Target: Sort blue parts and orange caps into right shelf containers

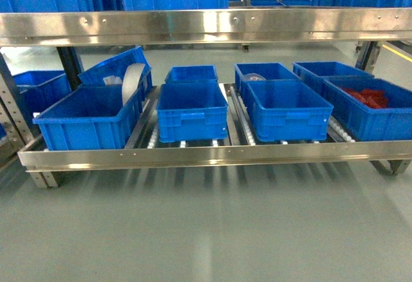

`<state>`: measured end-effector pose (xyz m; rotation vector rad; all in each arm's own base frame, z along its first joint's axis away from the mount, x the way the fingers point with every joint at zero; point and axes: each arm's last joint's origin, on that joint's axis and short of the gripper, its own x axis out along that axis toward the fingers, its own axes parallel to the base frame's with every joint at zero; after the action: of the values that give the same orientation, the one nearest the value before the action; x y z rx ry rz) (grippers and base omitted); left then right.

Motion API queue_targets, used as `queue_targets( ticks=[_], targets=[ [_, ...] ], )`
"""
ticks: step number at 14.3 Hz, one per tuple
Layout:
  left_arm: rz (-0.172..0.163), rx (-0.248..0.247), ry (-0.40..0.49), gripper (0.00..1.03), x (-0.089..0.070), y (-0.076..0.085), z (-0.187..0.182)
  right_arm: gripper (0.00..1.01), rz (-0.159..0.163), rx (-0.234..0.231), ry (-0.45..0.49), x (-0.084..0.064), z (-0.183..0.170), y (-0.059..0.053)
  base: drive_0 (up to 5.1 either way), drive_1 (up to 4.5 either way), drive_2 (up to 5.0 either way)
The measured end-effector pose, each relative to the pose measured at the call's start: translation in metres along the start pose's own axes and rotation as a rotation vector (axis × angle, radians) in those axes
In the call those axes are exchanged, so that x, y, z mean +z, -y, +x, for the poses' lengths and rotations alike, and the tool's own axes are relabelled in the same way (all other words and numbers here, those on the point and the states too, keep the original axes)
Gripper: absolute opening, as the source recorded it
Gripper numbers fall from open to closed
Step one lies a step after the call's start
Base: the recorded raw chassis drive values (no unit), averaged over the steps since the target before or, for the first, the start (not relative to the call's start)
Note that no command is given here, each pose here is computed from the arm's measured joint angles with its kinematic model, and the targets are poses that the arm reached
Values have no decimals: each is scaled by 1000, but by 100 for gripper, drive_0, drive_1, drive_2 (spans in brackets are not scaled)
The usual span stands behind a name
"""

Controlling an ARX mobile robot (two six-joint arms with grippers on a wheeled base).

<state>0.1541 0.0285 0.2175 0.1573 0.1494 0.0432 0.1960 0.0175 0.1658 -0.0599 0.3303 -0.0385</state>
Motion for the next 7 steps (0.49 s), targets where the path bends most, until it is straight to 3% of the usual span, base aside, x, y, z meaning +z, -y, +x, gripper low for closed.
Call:
queue_targets(
  ticks=[7],
  targets=[
    [0, 0, 3, 45, 0, 0, 0, 41, 1, 0, 2, 0, 0, 0, 0, 0, 0]
  ],
)
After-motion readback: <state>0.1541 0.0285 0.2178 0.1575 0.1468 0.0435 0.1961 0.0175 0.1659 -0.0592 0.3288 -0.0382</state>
